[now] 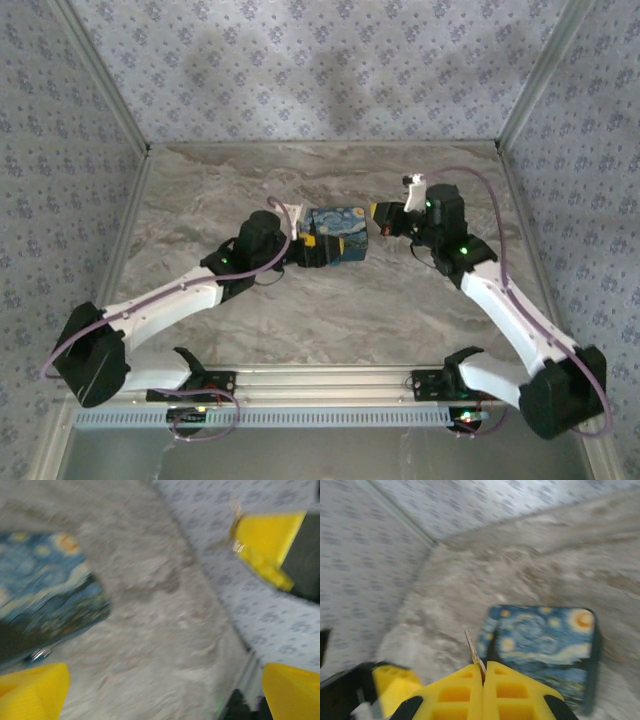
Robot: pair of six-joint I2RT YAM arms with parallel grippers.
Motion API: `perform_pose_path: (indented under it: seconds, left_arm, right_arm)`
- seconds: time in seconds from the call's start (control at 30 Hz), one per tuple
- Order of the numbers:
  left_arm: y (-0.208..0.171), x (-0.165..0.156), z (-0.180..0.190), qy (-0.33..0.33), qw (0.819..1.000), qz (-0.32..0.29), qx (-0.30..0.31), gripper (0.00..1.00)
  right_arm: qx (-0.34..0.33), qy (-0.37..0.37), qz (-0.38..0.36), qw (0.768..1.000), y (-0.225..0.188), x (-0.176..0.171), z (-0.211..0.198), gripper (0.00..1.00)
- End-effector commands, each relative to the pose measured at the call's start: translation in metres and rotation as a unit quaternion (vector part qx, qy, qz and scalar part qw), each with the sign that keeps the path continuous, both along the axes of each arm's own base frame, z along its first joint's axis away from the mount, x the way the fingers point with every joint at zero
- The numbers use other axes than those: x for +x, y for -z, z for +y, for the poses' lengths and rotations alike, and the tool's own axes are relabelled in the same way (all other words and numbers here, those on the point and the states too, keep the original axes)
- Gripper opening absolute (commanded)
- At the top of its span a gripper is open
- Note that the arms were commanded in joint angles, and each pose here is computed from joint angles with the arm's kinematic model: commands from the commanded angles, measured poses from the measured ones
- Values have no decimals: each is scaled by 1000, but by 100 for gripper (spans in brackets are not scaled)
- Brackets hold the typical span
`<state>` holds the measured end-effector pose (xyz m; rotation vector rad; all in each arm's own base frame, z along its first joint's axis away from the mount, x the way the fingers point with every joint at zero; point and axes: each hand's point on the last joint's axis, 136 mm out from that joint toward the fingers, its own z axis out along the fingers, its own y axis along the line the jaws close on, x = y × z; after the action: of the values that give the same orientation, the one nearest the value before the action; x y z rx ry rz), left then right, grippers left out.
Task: Unlock the padlock with the key
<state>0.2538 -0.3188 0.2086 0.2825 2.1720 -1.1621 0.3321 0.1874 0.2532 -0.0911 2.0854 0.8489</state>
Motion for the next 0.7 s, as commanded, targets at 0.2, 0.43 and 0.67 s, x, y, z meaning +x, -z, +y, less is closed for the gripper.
perform_pose_path:
  seconds: [0.2, 0.43, 0.67]
  left_arm:
    - [89, 3, -12, 1, 990, -89, 106, 98]
    - [126, 20, -24, -17, 989, -91, 112, 98]
    - [145, 32, -35, -21, 986, -116, 119, 98]
  right_arm:
    - [-139, 89, 61, 984, 62, 69, -25, 0]
    - [-151, 109, 85, 979, 91, 103, -28, 0]
    - [-163, 114, 91, 976, 105, 126, -26, 0]
